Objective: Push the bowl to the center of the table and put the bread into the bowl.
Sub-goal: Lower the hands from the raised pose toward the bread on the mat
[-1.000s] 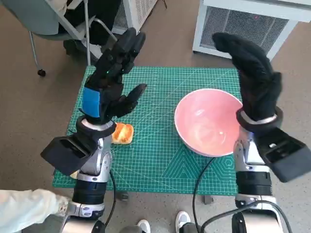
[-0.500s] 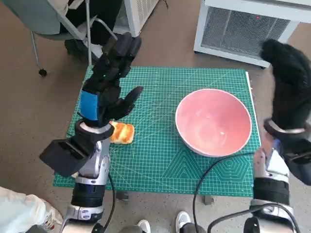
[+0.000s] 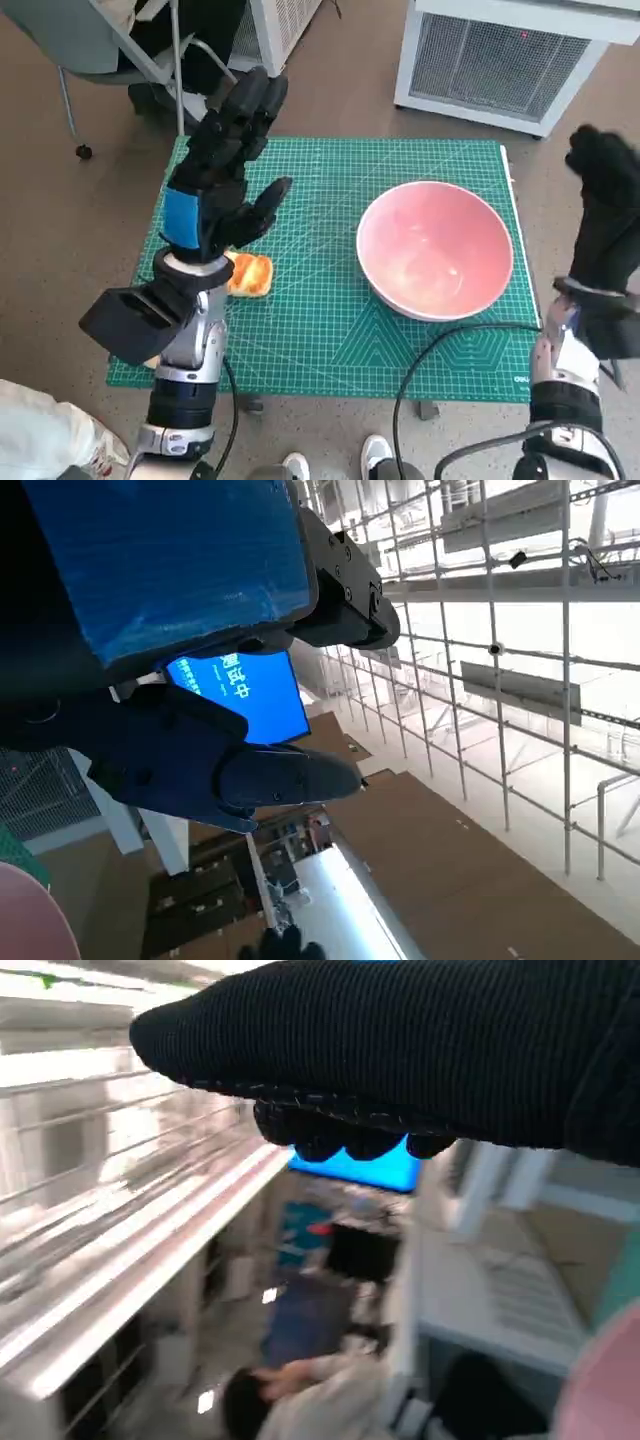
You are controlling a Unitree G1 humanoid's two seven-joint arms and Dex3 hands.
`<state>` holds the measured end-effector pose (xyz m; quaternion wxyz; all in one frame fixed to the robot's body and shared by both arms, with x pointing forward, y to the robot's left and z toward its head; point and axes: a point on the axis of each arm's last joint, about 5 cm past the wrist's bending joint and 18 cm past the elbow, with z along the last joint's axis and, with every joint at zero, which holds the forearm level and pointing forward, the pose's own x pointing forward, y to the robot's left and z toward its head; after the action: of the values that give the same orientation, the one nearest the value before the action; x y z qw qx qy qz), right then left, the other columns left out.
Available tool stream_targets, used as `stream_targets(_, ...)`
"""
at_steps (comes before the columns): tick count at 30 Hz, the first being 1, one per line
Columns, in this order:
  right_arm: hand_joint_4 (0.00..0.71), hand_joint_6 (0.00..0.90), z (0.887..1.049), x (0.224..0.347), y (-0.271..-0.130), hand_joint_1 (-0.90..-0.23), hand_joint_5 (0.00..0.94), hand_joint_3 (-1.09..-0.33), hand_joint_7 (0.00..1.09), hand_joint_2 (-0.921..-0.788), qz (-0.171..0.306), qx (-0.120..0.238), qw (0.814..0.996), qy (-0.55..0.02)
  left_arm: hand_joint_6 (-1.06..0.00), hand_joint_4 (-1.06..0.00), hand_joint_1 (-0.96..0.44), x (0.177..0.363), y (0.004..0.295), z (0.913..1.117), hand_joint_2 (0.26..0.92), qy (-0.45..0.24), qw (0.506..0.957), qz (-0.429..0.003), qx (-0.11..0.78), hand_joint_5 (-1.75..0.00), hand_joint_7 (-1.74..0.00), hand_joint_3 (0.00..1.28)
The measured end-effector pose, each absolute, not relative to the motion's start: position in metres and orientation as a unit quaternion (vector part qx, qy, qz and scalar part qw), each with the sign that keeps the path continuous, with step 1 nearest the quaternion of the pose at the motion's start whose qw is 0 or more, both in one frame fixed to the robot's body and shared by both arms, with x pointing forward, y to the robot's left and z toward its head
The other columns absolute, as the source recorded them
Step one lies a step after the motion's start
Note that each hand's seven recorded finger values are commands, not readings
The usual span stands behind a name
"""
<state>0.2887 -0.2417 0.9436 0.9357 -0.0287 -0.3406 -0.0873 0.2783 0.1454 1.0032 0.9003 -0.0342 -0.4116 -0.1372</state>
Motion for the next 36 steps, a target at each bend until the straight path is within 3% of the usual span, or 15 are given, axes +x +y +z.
stream_targets(11,0.178,-0.001,0.913,0.286,-0.239,-0.464,0.0,-0.958,0.53,-0.921,-0.123,-0.011,0.964,-0.235,-0.47,-0.36,-0.37,0.278,0.147,1.003,0.921,-0.41,0.901,-0.141,-0.036,0.0,0.0,0.3)
stream_targets(17,0.187,-0.001,0.899,0.288,-0.231,-0.492,0.009,-0.917,0.6,-0.921,-0.12,0.014,0.978,-0.169,-0.46,-0.36,-0.37,0.278,0.147,1.003,0.921,-0.41,0.901,-0.14,-0.034,0.0,0.0,0.3)
stream_targets(26,0.199,0.001,0.897,0.298,-0.222,-0.55,0.01,-0.827,0.62,-0.921,-0.107,0.068,0.986,-0.111,-0.46,-0.36,-0.38,0.278,0.148,1.004,0.921,-0.406,0.903,-0.139,-0.034,0.0,0.0,0.3)
stream_targets(36,0.202,0.036,0.899,0.306,-0.21,-0.556,0.005,-0.817,0.56,-0.921,-0.095,0.098,0.988,-0.078,-0.46,-0.36,-0.38,0.276,0.15,1.005,0.921,-0.41,0.902,-0.136,-0.031,0.0,0.0,0.31)
